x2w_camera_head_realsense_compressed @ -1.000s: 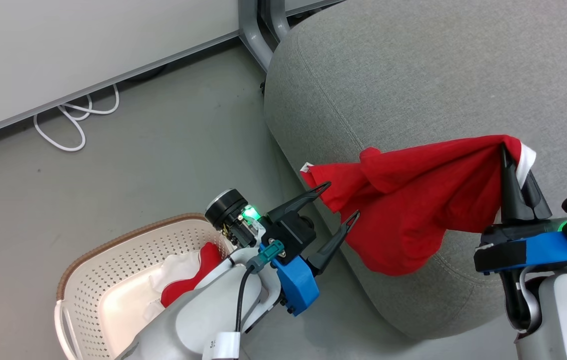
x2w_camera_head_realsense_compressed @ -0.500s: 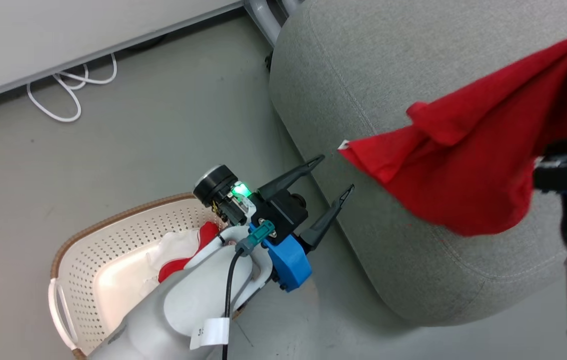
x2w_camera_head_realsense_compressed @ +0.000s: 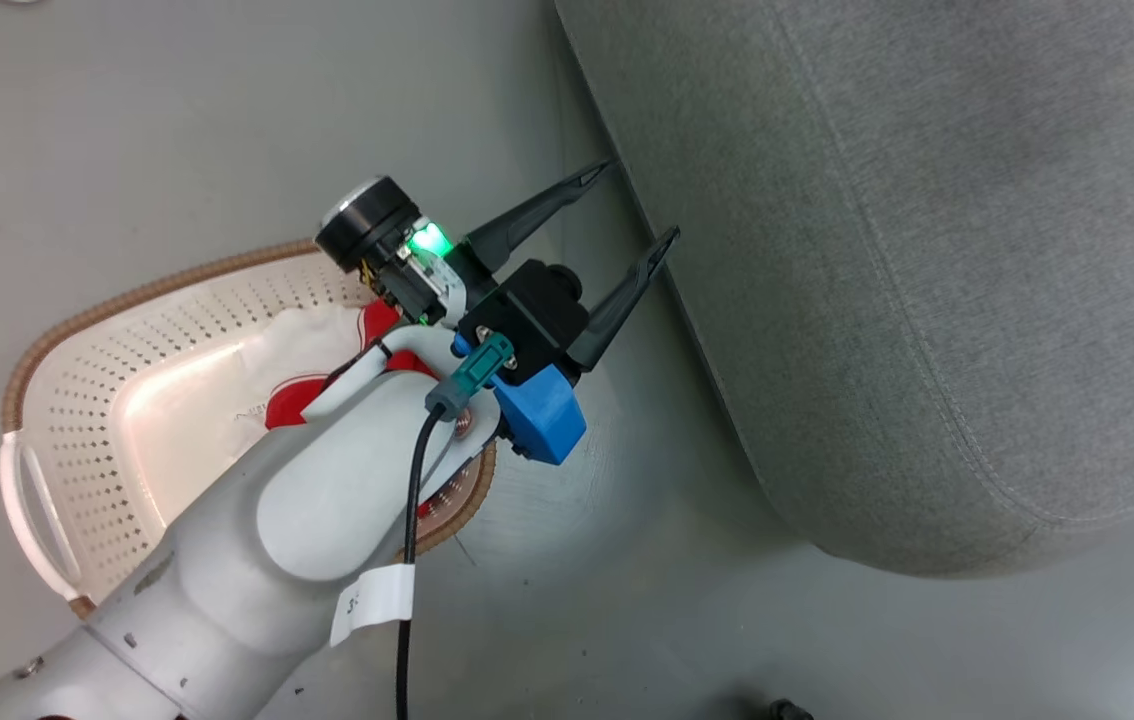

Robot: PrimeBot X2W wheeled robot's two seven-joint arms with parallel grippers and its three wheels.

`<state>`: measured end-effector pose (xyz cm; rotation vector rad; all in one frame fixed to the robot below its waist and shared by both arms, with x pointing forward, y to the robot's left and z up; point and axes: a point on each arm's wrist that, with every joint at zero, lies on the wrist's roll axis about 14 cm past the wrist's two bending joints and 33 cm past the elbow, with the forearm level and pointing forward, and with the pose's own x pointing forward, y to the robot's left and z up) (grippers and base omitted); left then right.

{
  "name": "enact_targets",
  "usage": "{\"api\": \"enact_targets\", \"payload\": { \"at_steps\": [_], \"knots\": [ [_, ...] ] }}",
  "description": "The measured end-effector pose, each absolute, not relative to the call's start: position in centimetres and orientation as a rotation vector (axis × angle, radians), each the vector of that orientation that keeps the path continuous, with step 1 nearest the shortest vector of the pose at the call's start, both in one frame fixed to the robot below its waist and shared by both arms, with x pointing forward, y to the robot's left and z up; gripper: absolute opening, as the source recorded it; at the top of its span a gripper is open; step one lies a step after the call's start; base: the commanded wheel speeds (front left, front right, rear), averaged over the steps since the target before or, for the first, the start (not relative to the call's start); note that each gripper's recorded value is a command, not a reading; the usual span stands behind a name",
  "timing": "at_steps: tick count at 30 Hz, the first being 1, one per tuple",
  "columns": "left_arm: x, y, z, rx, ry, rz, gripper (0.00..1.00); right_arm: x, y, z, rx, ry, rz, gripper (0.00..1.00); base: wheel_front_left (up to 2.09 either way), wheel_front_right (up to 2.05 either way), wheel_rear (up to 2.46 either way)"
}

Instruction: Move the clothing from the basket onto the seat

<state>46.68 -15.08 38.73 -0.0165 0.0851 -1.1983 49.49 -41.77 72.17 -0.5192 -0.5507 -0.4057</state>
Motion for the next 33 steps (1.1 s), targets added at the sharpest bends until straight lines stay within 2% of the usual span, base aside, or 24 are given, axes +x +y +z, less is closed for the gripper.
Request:
{"api": "enact_targets", "payload": {
  "at_steps": [5,13,22,29,30,31,32,33],
  "knots": [
    [47.9,-14.7,35.7,-0.025,0.115,-1.199,1.00,51.1,-45.3,70.0,-0.569,-0.466,-0.478,0.00,0.00,0.00,0.00],
    [48.5,-14.2,32.7,-0.054,0.147,-1.190,1.00,52.7,-49.0,60.1,-0.541,-0.201,-0.538,0.00,0.00,0.00,0.00],
    [49.1,-13.0,32.2,-0.052,0.151,-1.149,1.00,52.1,-48.7,48.1,-0.401,0.057,-0.546,0.00,0.00,0.00,0.00],
    [49.4,-12.4,32.2,-0.047,0.147,-1.133,1.00,50.9,-48.6,43.2,-0.333,0.181,-0.559,0.00,0.00,0.00,0.00],
    [49.5,-12.4,32.3,-0.046,0.144,-1.132,1.00,50.8,-48.5,43.1,-0.323,0.181,-0.563,0.35,0.00,0.00,0.00],
    [49.5,-12.4,32.4,-0.043,0.142,-1.131,1.00,50.7,-48.5,43.2,-0.310,0.175,-0.568,0.87,0.00,0.00,0.00],
    [49.5,-12.5,32.6,-0.043,0.136,-1.132,1.00,50.7,-48.4,43.4,-0.300,0.166,-0.573,1.00,0.00,0.00,0.00],
    [49.5,-12.5,32.9,-0.043,0.132,-1.133,1.00,50.4,-48.4,43.6,-0.299,0.162,-0.574,1.00,0.00,0.00,0.00]
  ]
}}
